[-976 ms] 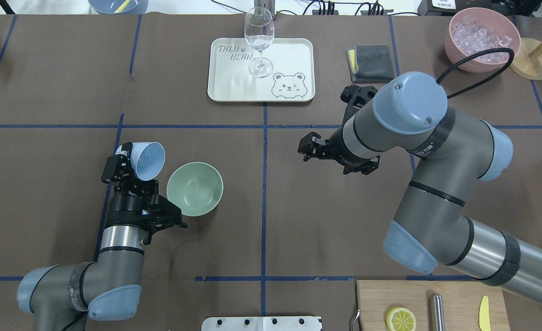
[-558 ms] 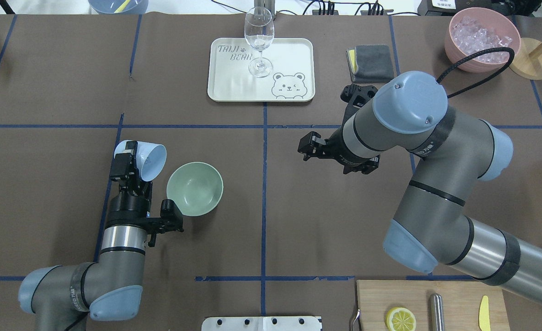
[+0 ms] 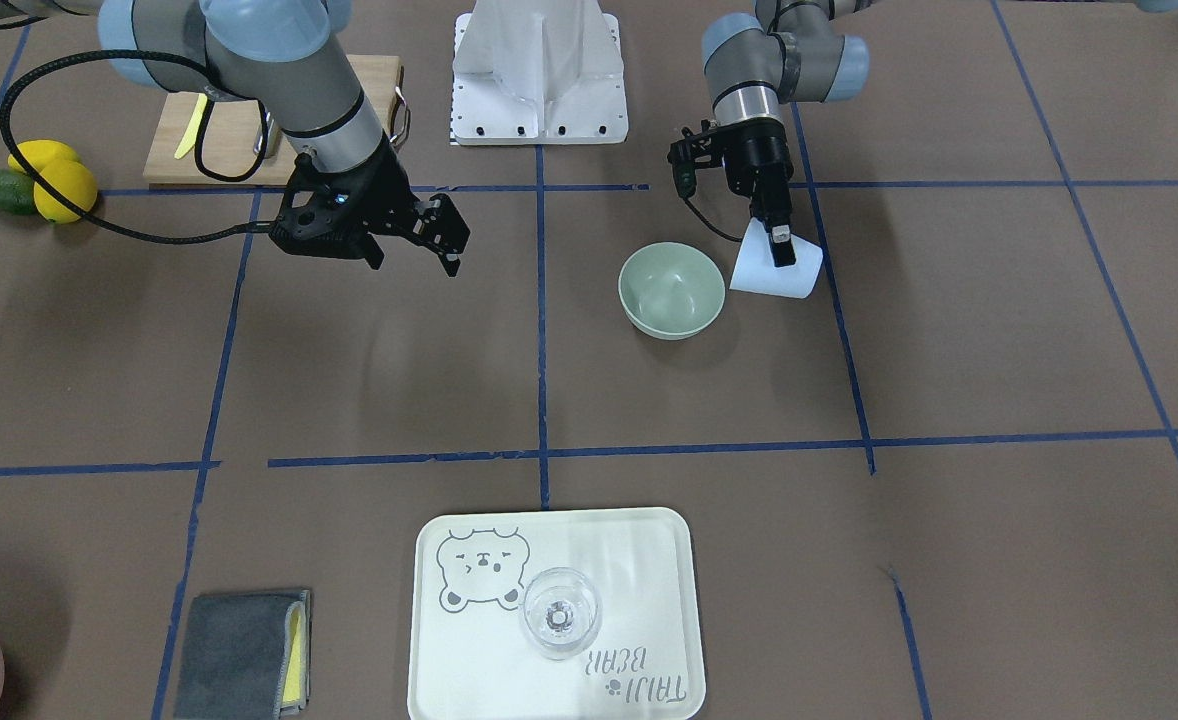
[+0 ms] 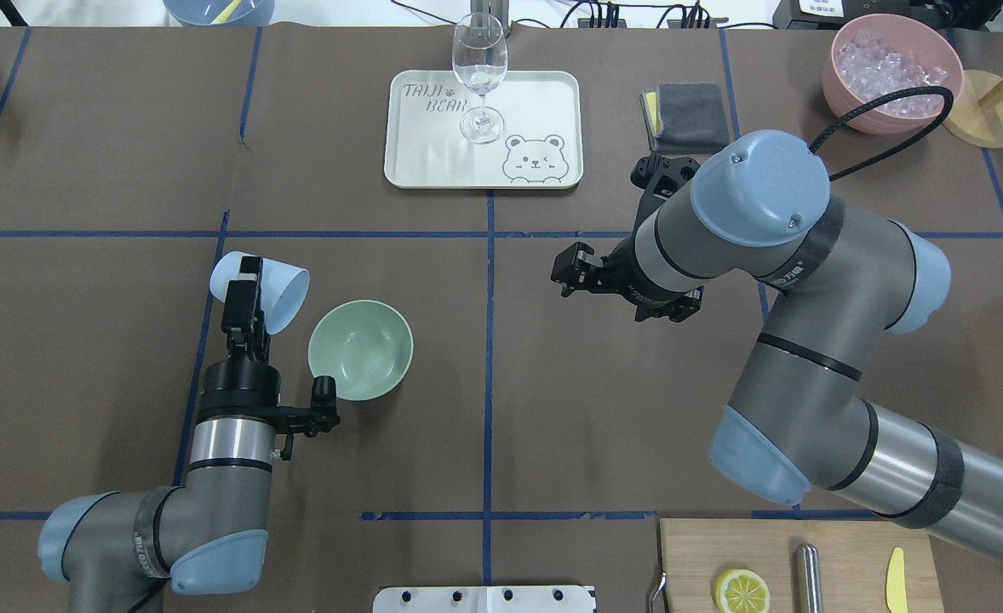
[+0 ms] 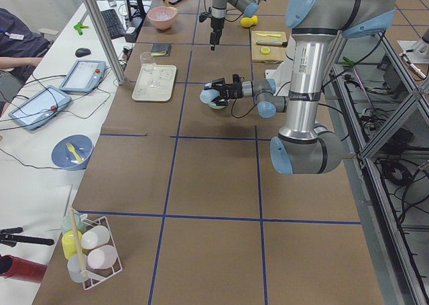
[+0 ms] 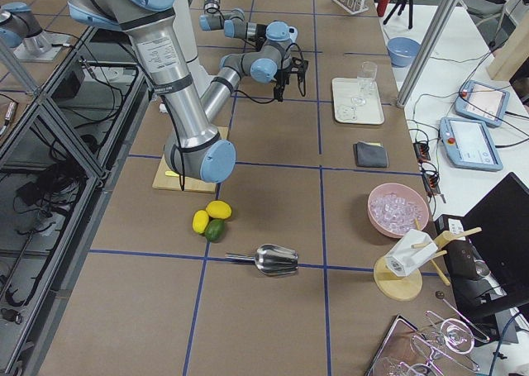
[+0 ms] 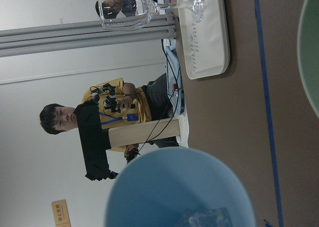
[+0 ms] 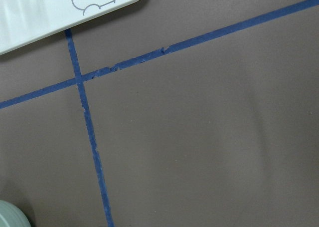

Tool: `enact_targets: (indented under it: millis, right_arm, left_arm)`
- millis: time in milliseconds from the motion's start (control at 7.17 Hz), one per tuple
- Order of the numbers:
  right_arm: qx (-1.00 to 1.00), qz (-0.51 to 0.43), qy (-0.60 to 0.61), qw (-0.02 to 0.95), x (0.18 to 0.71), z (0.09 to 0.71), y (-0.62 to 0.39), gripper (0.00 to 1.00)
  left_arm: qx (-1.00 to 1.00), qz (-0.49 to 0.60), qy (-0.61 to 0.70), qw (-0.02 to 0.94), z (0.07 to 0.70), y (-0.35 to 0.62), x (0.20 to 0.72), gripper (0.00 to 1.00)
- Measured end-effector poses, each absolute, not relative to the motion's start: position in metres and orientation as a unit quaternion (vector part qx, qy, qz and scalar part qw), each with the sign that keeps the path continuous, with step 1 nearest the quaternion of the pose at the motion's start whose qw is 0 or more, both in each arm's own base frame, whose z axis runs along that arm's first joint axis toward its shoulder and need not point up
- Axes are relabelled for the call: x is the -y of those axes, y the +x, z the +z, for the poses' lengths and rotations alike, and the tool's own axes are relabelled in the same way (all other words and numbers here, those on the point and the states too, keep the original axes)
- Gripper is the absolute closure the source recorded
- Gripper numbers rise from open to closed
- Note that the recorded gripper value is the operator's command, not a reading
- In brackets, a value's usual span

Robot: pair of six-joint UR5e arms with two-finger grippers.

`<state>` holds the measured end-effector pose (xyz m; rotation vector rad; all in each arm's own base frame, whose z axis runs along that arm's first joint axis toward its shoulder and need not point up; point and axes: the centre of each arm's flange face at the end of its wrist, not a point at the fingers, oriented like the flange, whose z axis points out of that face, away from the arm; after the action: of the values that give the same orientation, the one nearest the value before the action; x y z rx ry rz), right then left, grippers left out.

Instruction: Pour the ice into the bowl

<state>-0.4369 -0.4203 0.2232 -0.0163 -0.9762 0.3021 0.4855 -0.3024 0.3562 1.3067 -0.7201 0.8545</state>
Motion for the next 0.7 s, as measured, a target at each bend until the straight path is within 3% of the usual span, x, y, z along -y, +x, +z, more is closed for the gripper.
enact_targets:
  millis: [697]
  right_arm:
    - [0.469,0.147,-0.007,0.871,0.4205,0.2212,-0.4353,0.00]
  left_arm:
    - [0.397,0.430,0.539,0.606,0.3520,0.4816,0.3025,1.00]
